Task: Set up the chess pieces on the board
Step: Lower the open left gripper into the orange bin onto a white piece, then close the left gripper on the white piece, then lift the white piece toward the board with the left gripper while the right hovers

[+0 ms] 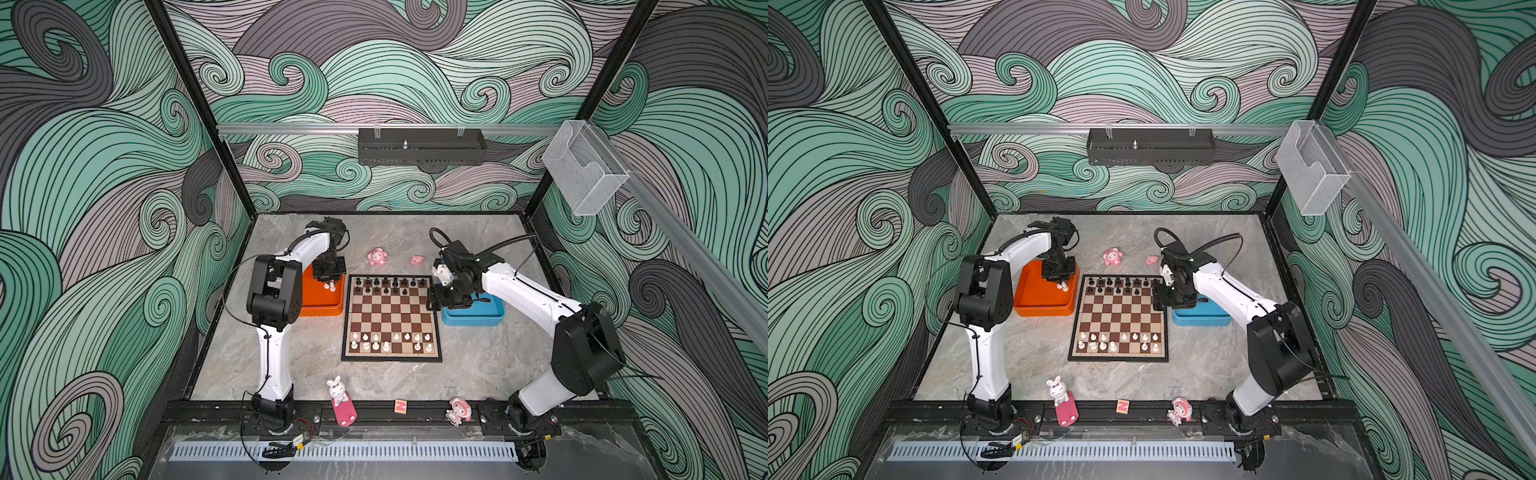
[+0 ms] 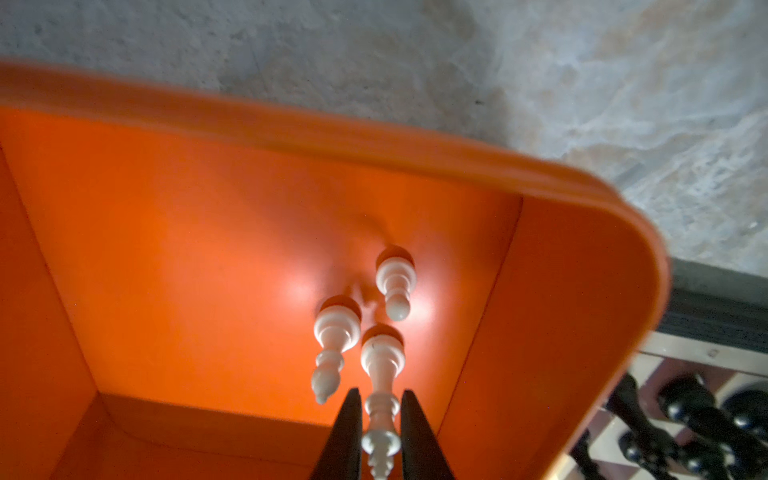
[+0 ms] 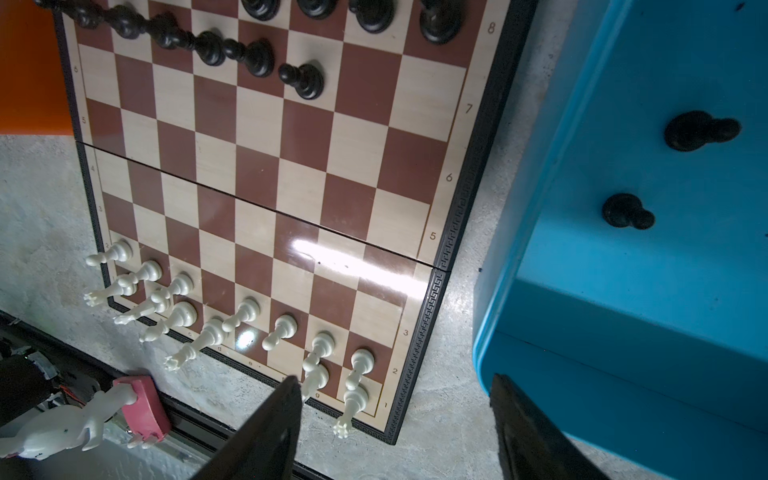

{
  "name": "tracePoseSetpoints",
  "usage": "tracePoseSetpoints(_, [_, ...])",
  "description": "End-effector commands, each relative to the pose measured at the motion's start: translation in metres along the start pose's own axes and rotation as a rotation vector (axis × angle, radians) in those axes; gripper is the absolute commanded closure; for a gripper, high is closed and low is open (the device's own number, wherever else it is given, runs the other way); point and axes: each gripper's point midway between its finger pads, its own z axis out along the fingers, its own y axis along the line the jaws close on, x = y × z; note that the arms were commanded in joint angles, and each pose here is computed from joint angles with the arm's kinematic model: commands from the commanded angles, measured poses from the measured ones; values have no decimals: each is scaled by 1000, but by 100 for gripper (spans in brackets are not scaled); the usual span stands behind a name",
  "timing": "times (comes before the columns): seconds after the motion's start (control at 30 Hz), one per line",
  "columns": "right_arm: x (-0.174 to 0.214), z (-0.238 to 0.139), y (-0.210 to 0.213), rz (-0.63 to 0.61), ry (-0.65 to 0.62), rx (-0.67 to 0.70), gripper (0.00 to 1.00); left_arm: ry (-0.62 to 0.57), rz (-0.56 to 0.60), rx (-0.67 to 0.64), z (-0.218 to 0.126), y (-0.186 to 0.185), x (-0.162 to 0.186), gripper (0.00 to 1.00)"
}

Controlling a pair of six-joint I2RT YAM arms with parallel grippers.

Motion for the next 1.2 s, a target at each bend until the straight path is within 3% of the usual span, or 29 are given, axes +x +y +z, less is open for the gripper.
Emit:
tracePoseSetpoints(0.0, [1, -3, -1, -10, -6, -10, 27, 9, 16, -27, -1, 0, 0, 82])
tracePoseSetpoints(0.4, [3, -3, -1, -8, -2, -9, 27, 23, 37, -36, 5, -2, 3, 81])
tracePoseSetpoints(0.73, [1, -4, 0, -9, -8, -12, 27, 24, 57, -66, 3, 3, 5, 90])
tracePoseSetpoints(0.9, [-2, -10, 2, -8, -29, -18, 27, -5, 78, -78, -18, 8, 5, 90])
tracePoseSetpoints(1.17, [-1, -28, 2, -10, -70, -5, 28, -93, 142, -59, -82, 3, 15, 90])
